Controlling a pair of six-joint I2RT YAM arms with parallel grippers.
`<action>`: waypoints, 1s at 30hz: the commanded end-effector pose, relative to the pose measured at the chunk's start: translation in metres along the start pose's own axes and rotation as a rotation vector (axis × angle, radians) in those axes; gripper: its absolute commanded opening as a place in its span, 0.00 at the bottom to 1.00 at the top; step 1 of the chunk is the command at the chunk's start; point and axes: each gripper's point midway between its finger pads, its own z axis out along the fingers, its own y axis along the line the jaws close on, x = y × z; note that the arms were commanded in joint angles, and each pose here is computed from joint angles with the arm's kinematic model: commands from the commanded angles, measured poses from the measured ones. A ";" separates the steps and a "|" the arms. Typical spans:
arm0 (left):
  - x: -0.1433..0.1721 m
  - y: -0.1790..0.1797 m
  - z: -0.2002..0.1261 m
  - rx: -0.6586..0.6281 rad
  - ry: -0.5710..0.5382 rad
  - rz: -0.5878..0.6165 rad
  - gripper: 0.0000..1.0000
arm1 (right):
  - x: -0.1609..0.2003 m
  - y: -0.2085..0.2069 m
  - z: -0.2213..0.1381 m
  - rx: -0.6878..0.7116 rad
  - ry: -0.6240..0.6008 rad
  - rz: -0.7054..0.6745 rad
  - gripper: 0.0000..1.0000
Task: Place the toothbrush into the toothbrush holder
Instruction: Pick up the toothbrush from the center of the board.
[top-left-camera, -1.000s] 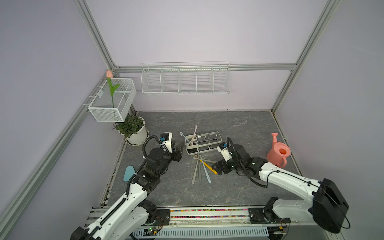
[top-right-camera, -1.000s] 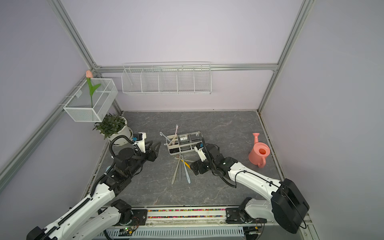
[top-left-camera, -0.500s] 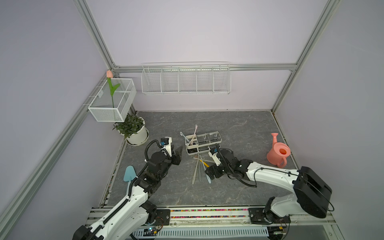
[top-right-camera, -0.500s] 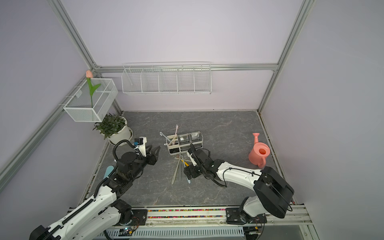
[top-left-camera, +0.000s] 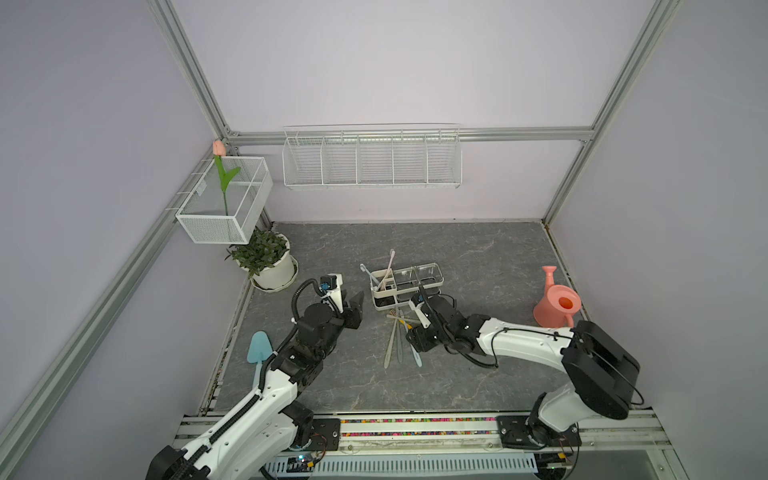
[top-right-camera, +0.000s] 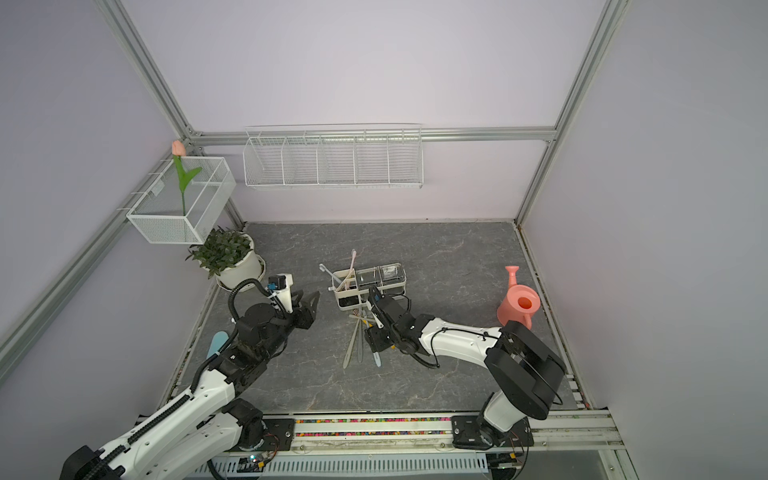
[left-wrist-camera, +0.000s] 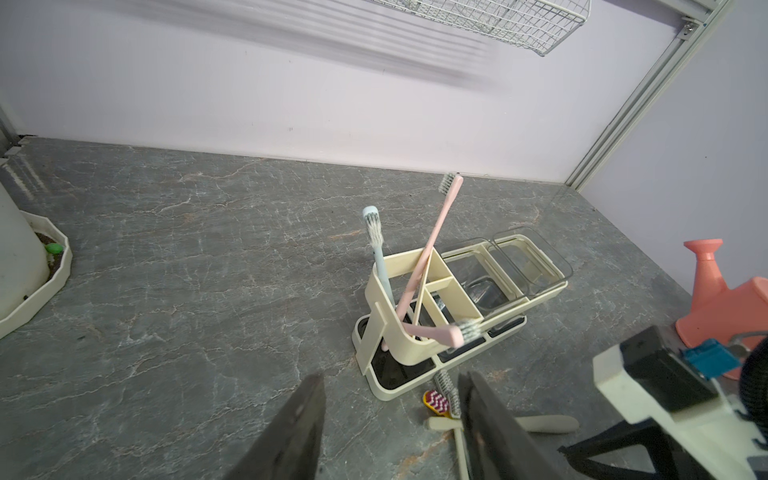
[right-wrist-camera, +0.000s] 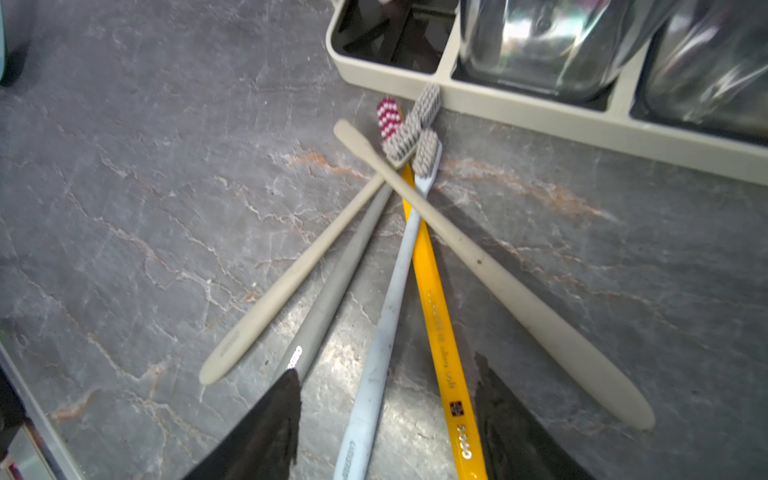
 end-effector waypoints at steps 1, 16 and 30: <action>-0.007 0.002 -0.003 -0.017 -0.023 -0.027 0.55 | -0.008 -0.006 -0.002 0.044 0.069 -0.140 0.63; -0.010 -0.001 -0.007 -0.002 -0.032 -0.040 0.56 | -0.001 -0.028 -0.003 -0.078 0.161 -0.245 0.59; -0.010 -0.003 -0.006 0.013 -0.028 -0.047 0.56 | -0.004 -0.043 0.009 -0.064 0.155 -0.231 0.60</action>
